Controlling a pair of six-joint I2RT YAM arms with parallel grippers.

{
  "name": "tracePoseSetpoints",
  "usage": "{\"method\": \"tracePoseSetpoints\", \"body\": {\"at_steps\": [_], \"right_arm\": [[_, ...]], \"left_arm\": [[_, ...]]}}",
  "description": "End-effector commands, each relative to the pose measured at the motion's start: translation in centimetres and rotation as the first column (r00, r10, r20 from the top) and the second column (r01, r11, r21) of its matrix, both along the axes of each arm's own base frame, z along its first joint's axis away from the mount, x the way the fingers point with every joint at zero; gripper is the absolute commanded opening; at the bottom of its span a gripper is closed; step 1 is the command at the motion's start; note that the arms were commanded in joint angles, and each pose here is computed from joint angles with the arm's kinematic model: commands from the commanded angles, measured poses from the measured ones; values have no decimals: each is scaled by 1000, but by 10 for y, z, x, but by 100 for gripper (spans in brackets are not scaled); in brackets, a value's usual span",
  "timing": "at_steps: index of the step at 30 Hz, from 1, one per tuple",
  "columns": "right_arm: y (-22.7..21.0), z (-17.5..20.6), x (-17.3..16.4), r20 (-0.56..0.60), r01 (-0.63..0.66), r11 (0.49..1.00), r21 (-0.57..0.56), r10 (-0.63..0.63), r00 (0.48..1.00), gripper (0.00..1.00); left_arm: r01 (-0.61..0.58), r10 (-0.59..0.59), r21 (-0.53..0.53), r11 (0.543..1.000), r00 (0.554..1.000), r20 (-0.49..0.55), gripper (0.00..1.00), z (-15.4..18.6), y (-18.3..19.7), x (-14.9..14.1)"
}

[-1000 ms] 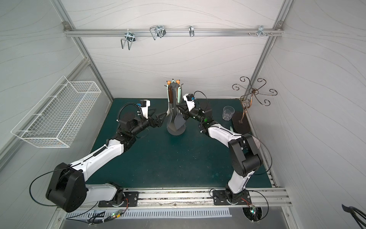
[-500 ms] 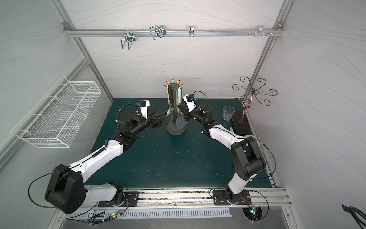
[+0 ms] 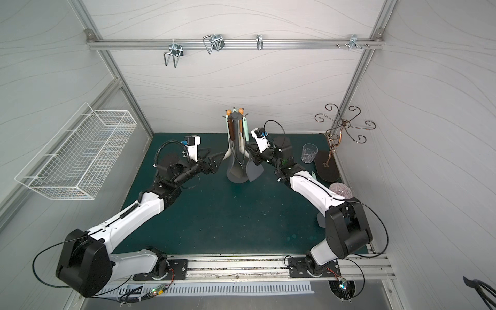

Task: Take the spatula off the kitchen utensil rack
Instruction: Take off the spatula from the rack.

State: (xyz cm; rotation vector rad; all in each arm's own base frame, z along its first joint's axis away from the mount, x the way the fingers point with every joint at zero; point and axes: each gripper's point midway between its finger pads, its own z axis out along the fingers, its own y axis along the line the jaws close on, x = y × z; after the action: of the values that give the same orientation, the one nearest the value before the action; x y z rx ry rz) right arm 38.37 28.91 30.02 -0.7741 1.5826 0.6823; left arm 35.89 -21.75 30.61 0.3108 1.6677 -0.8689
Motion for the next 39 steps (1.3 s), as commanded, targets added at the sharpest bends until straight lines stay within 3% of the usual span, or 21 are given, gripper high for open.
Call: {"method": "tracePoseSetpoints", "body": {"at_steps": [1, 23, 39], "right_arm": [[-7, 39, -11, 98, 12, 999, 33, -15, 995, 0], [-19, 52, -25, 32, 36, 999, 28, -37, 999, 0], [-33, 66, -41, 45, 48, 998, 30, -50, 998, 0]], "left_arm": [[5, -5, -12, 1000, 998, 64, 99, 27, -4, -8], [5, -6, 30, 1000, 1000, 13, 99, 25, -7, -15], [9, -8, 41, 999, 1000, -1, 99, 24, -7, -16]]}}
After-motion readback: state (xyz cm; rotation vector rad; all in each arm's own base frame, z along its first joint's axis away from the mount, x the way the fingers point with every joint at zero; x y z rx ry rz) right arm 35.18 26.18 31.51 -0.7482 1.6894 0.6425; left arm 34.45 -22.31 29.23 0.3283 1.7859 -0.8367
